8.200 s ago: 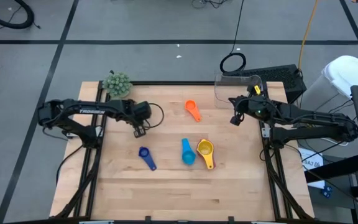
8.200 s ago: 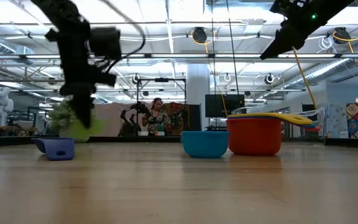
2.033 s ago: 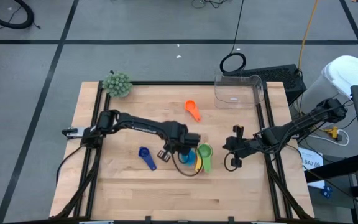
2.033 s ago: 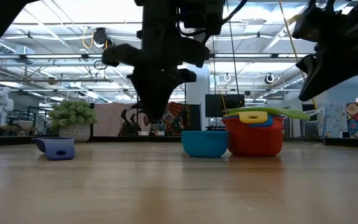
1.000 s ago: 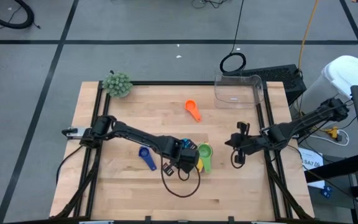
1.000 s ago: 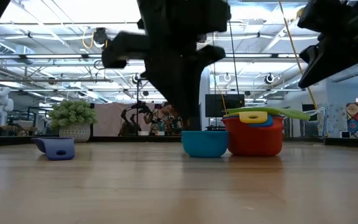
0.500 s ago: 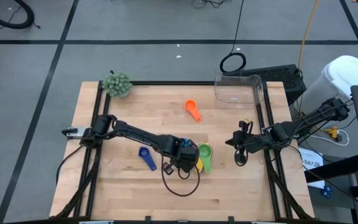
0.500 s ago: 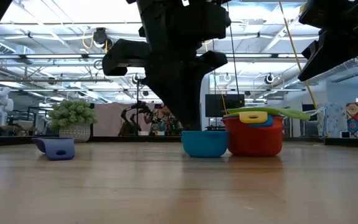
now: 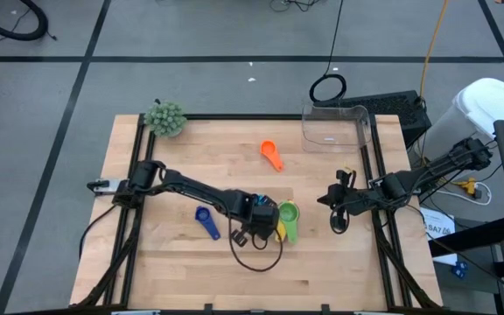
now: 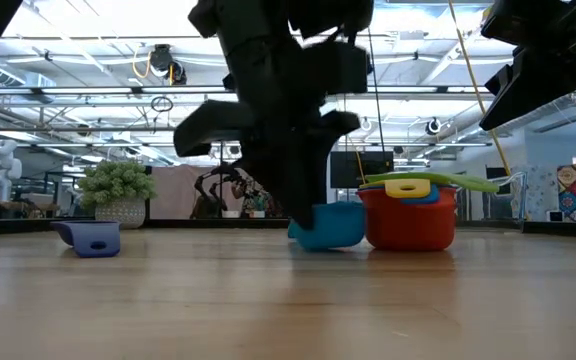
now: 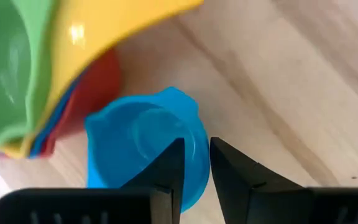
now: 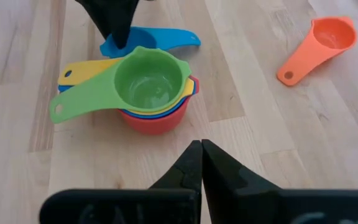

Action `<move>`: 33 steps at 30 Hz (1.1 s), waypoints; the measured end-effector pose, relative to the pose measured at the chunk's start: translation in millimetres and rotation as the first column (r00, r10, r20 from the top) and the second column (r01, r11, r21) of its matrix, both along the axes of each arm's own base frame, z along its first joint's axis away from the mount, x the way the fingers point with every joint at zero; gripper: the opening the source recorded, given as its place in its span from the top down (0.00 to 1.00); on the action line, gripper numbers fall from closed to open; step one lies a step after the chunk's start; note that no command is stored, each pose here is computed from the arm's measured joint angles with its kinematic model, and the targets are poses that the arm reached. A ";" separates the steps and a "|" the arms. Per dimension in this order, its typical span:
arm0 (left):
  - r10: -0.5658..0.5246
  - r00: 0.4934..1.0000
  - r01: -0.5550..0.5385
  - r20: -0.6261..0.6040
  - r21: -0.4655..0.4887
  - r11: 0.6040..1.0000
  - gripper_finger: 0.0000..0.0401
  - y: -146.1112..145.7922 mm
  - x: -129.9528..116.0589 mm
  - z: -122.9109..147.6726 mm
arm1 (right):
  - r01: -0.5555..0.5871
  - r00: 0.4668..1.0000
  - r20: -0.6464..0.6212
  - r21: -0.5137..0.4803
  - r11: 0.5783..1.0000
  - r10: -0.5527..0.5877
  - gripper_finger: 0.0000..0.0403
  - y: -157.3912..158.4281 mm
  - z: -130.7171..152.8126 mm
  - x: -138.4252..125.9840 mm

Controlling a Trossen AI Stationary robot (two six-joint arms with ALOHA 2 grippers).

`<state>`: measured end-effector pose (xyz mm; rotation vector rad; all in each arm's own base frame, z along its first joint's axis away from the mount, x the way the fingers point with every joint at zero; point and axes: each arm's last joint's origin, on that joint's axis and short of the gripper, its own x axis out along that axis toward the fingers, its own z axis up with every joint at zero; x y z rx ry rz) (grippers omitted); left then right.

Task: Nest measuring cups in basket
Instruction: Stack the light blue measuring cup on top of the green measuring cup

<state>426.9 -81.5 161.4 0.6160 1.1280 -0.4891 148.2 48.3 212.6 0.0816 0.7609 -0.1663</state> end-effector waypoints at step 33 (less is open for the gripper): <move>0.805 0.591 -0.762 0.054 -0.293 0.578 0.98 32.4 25.0 126.2 | 0.105 0.993 -0.047 -0.146 0.984 -0.113 1.00 -10.5 -4.4 -5.4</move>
